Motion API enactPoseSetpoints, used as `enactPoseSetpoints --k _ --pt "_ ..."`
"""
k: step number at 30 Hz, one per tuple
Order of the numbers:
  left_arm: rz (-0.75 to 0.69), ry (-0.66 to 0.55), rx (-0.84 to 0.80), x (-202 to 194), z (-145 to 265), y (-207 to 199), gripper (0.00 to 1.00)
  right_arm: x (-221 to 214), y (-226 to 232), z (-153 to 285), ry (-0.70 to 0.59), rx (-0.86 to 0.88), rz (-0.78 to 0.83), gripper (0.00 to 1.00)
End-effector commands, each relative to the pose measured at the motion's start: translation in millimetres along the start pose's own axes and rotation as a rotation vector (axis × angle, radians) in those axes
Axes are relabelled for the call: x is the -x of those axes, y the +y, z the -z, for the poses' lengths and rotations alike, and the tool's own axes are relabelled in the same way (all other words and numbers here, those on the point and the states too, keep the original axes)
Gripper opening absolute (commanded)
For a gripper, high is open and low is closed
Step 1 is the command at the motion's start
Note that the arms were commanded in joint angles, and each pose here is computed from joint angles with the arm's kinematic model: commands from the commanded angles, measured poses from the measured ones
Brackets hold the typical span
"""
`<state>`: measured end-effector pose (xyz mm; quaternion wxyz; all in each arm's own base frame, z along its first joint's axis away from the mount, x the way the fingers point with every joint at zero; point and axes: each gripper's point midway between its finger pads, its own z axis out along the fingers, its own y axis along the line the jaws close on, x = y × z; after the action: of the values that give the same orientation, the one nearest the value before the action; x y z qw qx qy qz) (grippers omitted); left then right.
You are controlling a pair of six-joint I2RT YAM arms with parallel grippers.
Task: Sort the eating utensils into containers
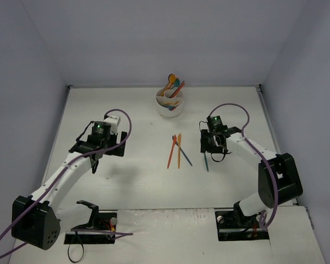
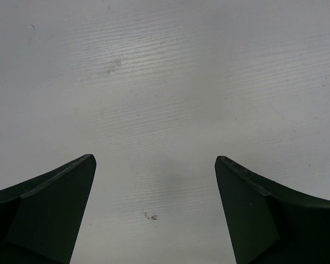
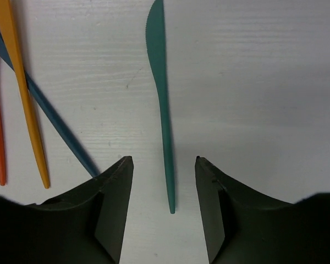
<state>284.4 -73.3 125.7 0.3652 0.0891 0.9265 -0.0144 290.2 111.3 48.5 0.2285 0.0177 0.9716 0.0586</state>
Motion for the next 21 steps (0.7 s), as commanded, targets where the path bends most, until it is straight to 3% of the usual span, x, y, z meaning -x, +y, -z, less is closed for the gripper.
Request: enactPoseSetpoints --k 1,11,18,21 --pt "0.012 -0.084 -0.01 26 4 -1 0.88 -3 7 -13 0.036 -0.02 -0.011 0.42" --pt "0.012 -0.083 -0.015 25 6 -2 0.88 -5 -11 -33 0.061 -0.134 -0.003 0.37" --pt "0.012 -0.082 -0.011 25 6 -1 0.88 -9 -15 -47 0.088 -0.16 0.011 0.27" --pt "0.012 -0.077 -0.004 24 6 0 0.88 -11 -17 -52 0.105 -0.164 0.015 0.18"
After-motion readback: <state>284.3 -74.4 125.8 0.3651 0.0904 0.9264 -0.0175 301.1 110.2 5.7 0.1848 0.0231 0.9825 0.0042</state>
